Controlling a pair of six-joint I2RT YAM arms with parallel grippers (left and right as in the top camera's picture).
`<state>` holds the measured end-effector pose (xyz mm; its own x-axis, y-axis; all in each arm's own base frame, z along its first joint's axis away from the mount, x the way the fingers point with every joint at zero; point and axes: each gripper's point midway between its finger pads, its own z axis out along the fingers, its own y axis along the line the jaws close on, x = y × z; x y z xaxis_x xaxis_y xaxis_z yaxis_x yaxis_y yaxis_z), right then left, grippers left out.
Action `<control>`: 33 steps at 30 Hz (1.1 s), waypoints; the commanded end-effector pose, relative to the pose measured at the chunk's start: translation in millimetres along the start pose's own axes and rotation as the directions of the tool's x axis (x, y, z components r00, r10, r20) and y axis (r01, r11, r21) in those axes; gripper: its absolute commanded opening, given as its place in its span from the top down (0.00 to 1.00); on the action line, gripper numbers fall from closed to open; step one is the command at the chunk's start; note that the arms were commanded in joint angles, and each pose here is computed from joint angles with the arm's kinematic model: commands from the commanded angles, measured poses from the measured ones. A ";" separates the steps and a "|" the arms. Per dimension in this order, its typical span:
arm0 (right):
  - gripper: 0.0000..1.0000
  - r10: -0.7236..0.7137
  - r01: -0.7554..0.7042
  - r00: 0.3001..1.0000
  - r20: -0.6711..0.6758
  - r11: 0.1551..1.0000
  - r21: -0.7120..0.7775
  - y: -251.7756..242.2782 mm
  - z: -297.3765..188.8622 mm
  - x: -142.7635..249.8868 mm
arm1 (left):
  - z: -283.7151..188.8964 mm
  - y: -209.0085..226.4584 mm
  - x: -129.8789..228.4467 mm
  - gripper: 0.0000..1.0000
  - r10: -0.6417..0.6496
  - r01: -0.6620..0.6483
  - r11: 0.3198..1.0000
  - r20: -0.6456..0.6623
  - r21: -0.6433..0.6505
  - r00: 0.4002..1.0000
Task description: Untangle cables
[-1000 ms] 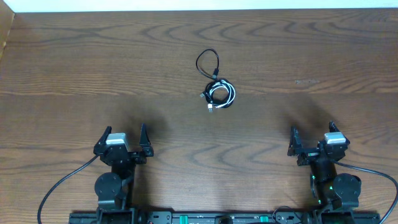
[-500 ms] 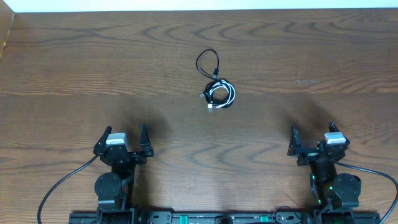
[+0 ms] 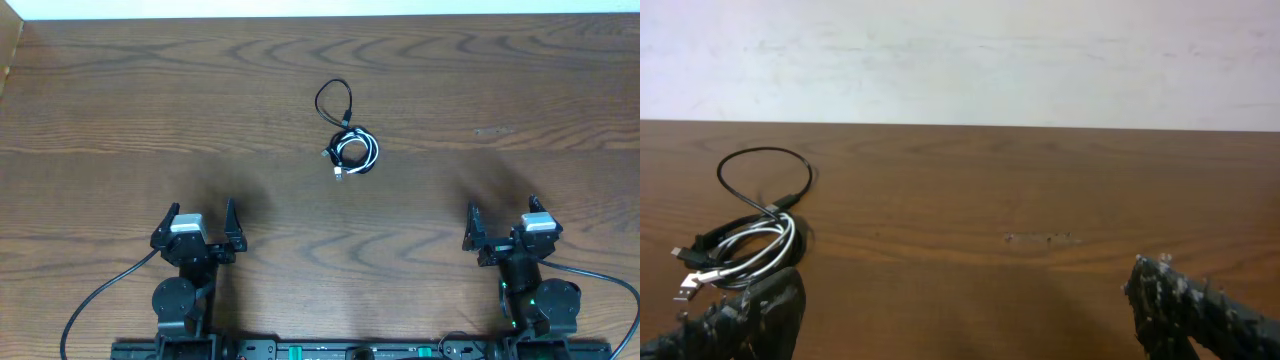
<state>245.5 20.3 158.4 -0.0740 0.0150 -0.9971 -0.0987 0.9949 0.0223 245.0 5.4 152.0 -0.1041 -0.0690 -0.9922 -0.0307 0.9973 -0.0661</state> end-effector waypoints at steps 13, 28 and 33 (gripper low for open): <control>0.01 0.010 -0.010 1.000 0.000 1.000 -0.002 0.6 0.0 1.2 | 0.5 4.3 15.6 0.04 0.000 -0.001 1.000 -0.049 -0.024 0.999; 0.01 0.010 -0.010 1.000 0.000 1.000 -0.001 0.5 0.0 1.1 | -6.1 -26.3 -45.1 0.04 -0.294 0.265 0.944 0.139 0.194 0.946; 0.01 0.010 -0.010 1.000 0.000 1.000 -0.002 0.6 0.0 1.1 | -43.3 -32.5 -139.9 0.04 -0.439 0.310 0.883 0.386 0.353 0.811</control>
<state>245.5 20.3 158.2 -0.0743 0.0150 -0.9971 -0.0987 0.9949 0.0223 236.4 -13.9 245.5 0.2288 -0.3466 -0.9097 0.1750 0.9339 -0.3118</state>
